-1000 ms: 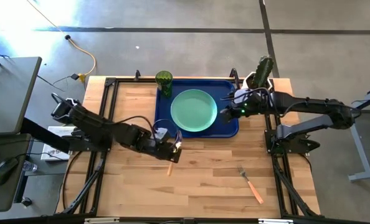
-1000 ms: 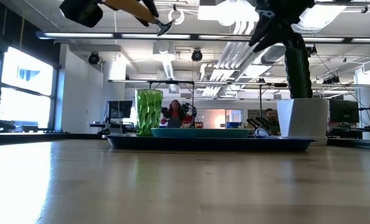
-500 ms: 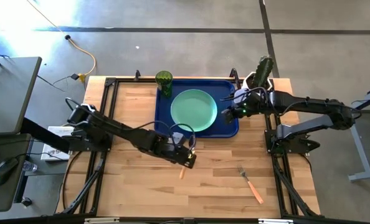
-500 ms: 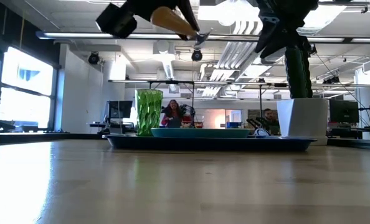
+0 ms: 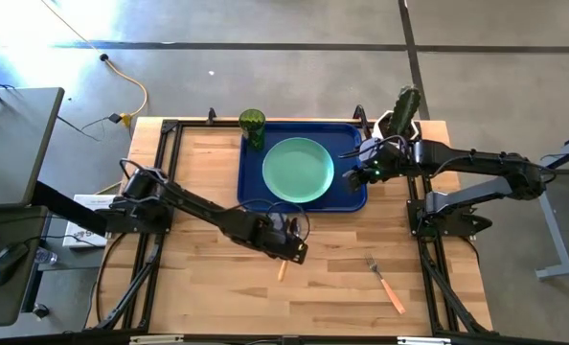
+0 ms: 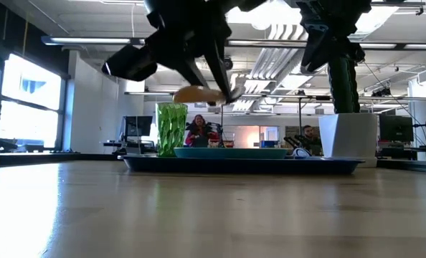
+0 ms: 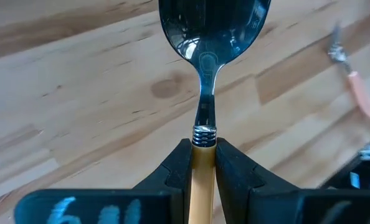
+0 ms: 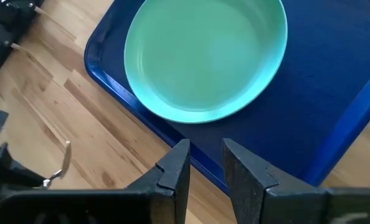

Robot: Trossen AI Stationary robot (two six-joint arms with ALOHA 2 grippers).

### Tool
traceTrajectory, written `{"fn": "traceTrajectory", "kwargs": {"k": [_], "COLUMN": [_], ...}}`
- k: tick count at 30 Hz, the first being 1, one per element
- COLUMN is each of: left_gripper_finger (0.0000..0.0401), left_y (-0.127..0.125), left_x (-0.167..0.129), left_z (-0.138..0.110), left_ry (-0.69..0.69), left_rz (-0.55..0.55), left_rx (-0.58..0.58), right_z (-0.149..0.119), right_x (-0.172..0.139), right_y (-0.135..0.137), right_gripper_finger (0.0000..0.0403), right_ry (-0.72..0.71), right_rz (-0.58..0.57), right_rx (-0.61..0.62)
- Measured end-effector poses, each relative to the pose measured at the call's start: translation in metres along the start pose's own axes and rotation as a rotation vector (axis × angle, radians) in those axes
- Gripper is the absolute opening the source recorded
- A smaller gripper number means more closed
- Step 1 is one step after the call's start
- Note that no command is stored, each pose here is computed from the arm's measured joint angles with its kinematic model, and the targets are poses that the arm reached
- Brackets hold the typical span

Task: Pick and place plate/cup/fork/spoon on tray
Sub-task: Put the yellow spoon on the blue serving tray

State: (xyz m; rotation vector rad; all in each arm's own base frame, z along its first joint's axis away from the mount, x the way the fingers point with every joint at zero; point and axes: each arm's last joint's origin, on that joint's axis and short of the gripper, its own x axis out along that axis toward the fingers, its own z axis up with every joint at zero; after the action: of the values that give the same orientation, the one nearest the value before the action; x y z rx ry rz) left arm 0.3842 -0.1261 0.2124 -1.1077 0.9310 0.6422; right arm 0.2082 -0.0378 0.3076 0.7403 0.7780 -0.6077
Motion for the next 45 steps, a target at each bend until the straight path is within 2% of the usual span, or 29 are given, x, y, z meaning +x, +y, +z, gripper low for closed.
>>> {"fn": "traceTrajectory", "kwargs": {"k": [10, 17, 24, 41, 45], "left_gripper_finger": [0.0042, 0.0042, 0.0042, 0.0060, 0.0060], "left_y": [0.009, 0.008, 0.013, 0.012, 0.010], "left_x": [0.043, 0.060, 0.061, 0.061, 0.061], "left_z": [-0.010, -0.015, -0.016, -0.016, -0.016], "left_ry": [0.102, 0.148, 0.152, 0.152, 0.161], "left_rz": [0.087, 0.061, 0.100, 0.091, 0.070], "left_rx": [-0.083, -0.138, -0.165, -0.173, -0.145], "right_z": [-0.003, -0.005, -0.006, -0.006, -0.007], "right_x": [0.000, 0.000, 0.000, 0.000, 0.000], "right_y": [-0.003, -0.004, -0.005, -0.006, -0.006], "right_gripper_finger": [0.0085, 0.0085, 0.0085, 0.0085, 0.0085], "right_ry": [0.038, 0.052, 0.069, 0.076, 0.078], "right_rz": [-0.032, -0.035, -0.046, -0.047, -0.047], "right_rx": [-0.006, -0.011, -0.032, -0.040, -0.040]}}
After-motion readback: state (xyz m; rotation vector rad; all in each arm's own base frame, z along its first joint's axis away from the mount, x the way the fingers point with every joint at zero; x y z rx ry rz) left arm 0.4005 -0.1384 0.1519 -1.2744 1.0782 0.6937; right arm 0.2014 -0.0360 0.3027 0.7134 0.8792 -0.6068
